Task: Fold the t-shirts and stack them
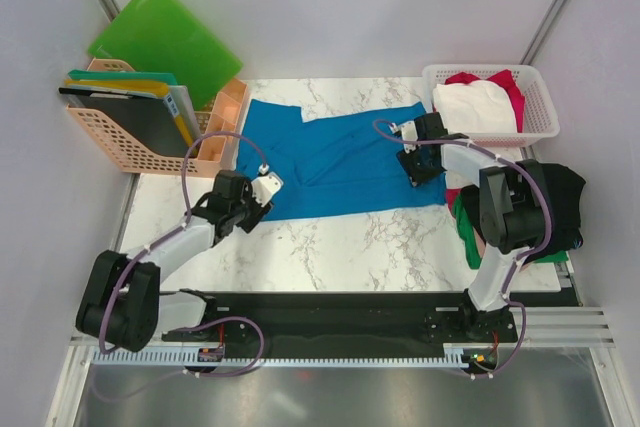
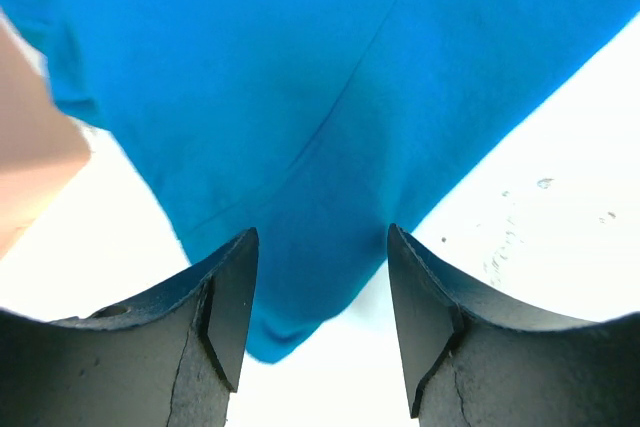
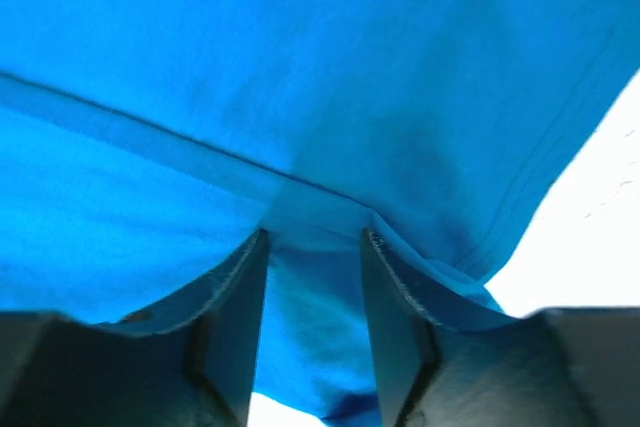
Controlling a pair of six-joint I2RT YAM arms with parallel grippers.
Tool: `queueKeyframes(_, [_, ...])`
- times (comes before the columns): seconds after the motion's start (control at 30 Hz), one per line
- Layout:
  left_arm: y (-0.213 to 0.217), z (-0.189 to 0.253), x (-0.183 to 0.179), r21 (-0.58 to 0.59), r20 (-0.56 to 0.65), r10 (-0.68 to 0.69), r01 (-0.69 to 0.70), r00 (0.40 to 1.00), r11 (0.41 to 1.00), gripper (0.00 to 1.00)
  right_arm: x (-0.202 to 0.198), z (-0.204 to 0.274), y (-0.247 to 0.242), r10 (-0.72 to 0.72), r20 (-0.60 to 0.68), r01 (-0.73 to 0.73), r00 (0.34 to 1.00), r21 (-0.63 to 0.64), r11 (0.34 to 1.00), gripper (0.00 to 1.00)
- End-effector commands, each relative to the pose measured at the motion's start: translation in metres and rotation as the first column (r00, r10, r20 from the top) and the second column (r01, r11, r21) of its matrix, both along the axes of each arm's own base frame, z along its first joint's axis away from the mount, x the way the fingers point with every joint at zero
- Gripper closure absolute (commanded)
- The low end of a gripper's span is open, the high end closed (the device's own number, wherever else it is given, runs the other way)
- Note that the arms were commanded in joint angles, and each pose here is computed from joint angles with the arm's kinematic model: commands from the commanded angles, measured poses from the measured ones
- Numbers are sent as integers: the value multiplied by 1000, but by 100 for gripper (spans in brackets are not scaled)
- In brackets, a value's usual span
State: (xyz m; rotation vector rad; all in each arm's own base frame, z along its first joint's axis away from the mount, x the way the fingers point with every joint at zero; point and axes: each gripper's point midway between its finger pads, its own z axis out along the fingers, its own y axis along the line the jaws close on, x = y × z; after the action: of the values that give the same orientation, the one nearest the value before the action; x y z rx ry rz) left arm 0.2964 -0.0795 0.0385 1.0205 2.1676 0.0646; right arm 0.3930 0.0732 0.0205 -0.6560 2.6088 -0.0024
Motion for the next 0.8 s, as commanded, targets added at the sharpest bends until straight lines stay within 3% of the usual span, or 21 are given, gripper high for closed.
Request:
queueKeyframes(0.0, [-11, 33, -1, -57, 82, -57, 61, 995, 997, 38, -30, -4, 10, 52, -96, -45, 994, 68, 997, 48])
queueKeyframes(0.1, [-16, 62, -6, -95, 162, -81, 97, 983, 991, 37, -33, 24, 16, 66, -52, -61, 996, 90, 994, 45])
queueKeyframes(0.33, [6, 95, -16, -45, 274, -28, 42, 961, 998, 36, -58, 98, 21, 115, 42, -120, 992, 147, 982, 42])
queueKeyframes(0.43, [5, 118, -17, -109, 329, 16, 21, 944, 994, 35, -76, 115, 19, 138, 85, -149, 987, 154, 977, 40])
queueKeyframes(0.5, [-3, 122, -18, -165, 301, 31, 20, 953, 986, 33, -88, 109, 19, 138, 82, -150, 987, 165, 975, 32])
queueKeyframes(0.53, [-12, 120, -15, -183, 263, 4, 46, 965, 982, 26, -93, 111, 24, 149, 92, -164, 984, 190, 968, 26])
queueKeyframes(0.57, [-15, 113, -17, -184, 213, -9, 49, 977, 982, 10, -97, 108, 26, 157, 87, -171, 984, 199, 965, 15])
queueKeyframes(0.6, [-20, 99, -15, -172, 149, -35, 61, 988, 983, 2, -100, 101, 28, 157, 76, -169, 985, 198, 966, 2])
queueKeyframes(0.77, [-35, 102, 8, -146, 108, -83, 98, 991, 984, 0, -77, 93, 20, 108, 84, -117, 991, 114, 987, 2])
